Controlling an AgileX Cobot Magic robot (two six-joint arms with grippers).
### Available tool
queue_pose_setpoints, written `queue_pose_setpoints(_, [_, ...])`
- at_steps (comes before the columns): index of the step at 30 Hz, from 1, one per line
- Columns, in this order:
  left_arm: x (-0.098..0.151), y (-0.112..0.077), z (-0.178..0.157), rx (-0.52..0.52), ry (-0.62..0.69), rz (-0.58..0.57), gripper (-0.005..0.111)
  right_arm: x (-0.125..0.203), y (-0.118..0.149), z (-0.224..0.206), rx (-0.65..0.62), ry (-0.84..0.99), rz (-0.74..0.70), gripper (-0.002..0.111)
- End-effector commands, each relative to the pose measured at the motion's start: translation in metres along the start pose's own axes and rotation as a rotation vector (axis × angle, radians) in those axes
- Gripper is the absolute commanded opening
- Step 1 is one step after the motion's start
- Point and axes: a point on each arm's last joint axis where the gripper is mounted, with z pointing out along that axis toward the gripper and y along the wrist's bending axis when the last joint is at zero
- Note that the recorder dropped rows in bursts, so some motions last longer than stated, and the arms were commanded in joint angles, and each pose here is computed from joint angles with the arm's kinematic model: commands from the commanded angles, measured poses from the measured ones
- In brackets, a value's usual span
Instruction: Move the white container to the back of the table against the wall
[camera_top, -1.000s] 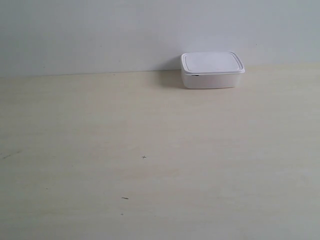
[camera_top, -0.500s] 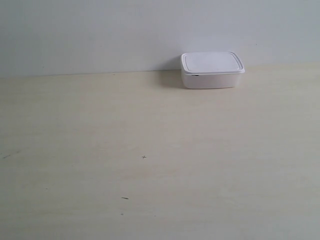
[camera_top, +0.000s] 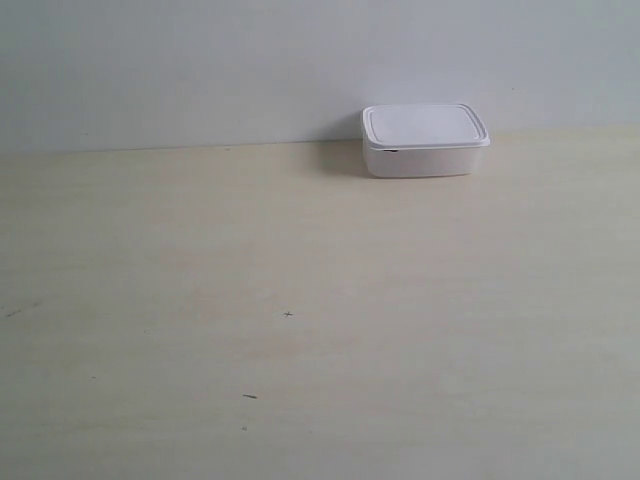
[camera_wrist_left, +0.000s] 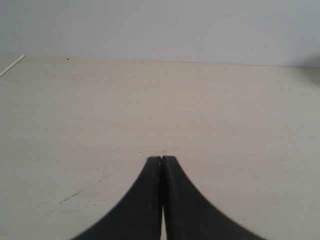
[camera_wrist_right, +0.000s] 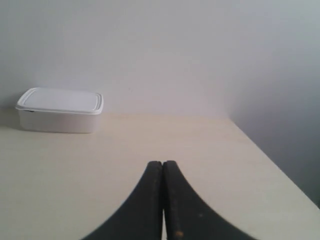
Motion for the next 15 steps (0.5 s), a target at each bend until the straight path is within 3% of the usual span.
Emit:
queue_pose_setpoints(1, [-0.0019,0.0002,-0.0007,-0.002,-0.024,-0.001,0.0,0.0079,0.005,-0.0001,-0.05,0.067,-0.005,0.0])
queue_pose_setpoints(11, [-0.0019,0.0002,-0.0007,-0.002,-0.024,-0.001,0.0,0.0108,0.0076,-0.0005,-0.079,0.098,-0.009,0.0])
queue_pose_setpoints(15, [-0.0019,0.0002,-0.0007,-0.002,-0.024,-0.001,0.0,0.0132,0.0051,-0.0007,-0.057,0.122,-0.097,0.0])
